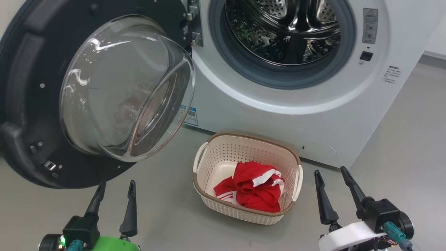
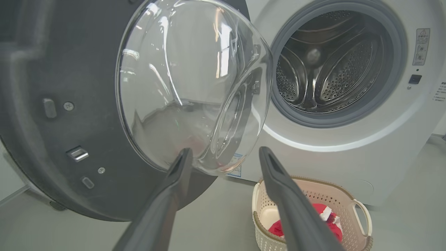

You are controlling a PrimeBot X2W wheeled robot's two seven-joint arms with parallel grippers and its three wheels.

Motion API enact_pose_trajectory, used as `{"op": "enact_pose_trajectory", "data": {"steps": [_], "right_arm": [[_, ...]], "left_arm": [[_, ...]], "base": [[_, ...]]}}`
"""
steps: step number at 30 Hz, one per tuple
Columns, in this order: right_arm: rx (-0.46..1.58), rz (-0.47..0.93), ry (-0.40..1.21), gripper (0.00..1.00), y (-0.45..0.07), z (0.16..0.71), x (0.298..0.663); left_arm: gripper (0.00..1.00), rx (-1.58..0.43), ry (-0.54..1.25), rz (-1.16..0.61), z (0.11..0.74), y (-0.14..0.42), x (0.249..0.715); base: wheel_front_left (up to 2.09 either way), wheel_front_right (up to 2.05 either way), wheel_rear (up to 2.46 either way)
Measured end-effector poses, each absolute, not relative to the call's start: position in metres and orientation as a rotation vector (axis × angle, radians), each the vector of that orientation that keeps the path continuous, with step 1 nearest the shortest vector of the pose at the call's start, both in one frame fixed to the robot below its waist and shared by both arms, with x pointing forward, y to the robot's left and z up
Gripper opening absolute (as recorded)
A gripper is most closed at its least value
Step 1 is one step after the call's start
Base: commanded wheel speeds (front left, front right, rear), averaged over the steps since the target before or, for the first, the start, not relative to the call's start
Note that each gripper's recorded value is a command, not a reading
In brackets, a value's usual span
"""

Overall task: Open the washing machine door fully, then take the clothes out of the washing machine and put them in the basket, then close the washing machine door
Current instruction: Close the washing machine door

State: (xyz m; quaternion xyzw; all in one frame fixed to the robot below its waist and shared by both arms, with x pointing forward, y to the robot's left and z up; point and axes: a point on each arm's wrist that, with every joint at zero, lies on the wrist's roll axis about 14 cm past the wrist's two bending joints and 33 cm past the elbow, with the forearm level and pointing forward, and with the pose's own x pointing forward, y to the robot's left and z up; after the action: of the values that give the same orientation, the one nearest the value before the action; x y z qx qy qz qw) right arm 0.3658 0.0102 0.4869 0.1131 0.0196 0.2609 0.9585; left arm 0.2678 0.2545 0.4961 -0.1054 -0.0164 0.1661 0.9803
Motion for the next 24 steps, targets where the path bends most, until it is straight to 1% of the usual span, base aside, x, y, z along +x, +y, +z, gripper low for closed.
{"op": "enact_pose_trajectory", "data": {"steps": [7, 13, 14, 15, 16, 17, 18, 24], "right_arm": [[0.233, 0.613, 0.060, 1.00, 0.036, 0.484, 0.360], [0.235, 0.629, 0.072, 1.00, 0.041, 0.480, 0.358], [0.235, 0.630, 0.074, 1.00, 0.042, 0.480, 0.358], [0.235, 0.631, 0.077, 1.00, 0.042, 0.479, 0.357], [0.235, 0.631, 0.079, 1.00, 0.042, 0.478, 0.357], [0.235, 0.631, 0.081, 1.00, 0.042, 0.478, 0.357], [0.235, 0.631, 0.082, 1.00, 0.042, 0.477, 0.357], [0.236, 0.626, 0.090, 1.00, 0.041, 0.475, 0.358]], "left_arm": [[1.00, -0.205, -0.037, 0.419, 0.496, 0.274, 0.250], [1.00, -0.203, -0.034, 0.430, 0.495, 0.277, 0.248], [0.98, -0.202, -0.034, 0.430, 0.495, 0.277, 0.248], [0.82, -0.202, -0.034, 0.430, 0.495, 0.277, 0.249], [0.35, -0.201, -0.034, 0.429, 0.496, 0.277, 0.249], [0.11, -0.201, -0.035, 0.428, 0.496, 0.276, 0.249], [0.00, -0.201, -0.035, 0.427, 0.496, 0.276, 0.250], [0.00, -0.197, -0.030, 0.418, 0.496, 0.275, 0.253]], "base": [[0.00, 0.00, 0.00], [0.00, 0.00, 0.00], [0.00, 0.00, 0.00], [0.00, 0.00, 0.00], [0.00, 0.00, 0.00], [0.00, 0.00, 0.00], [0.00, 0.00, 0.00], [0.00, 0.00, 0.00]]}}
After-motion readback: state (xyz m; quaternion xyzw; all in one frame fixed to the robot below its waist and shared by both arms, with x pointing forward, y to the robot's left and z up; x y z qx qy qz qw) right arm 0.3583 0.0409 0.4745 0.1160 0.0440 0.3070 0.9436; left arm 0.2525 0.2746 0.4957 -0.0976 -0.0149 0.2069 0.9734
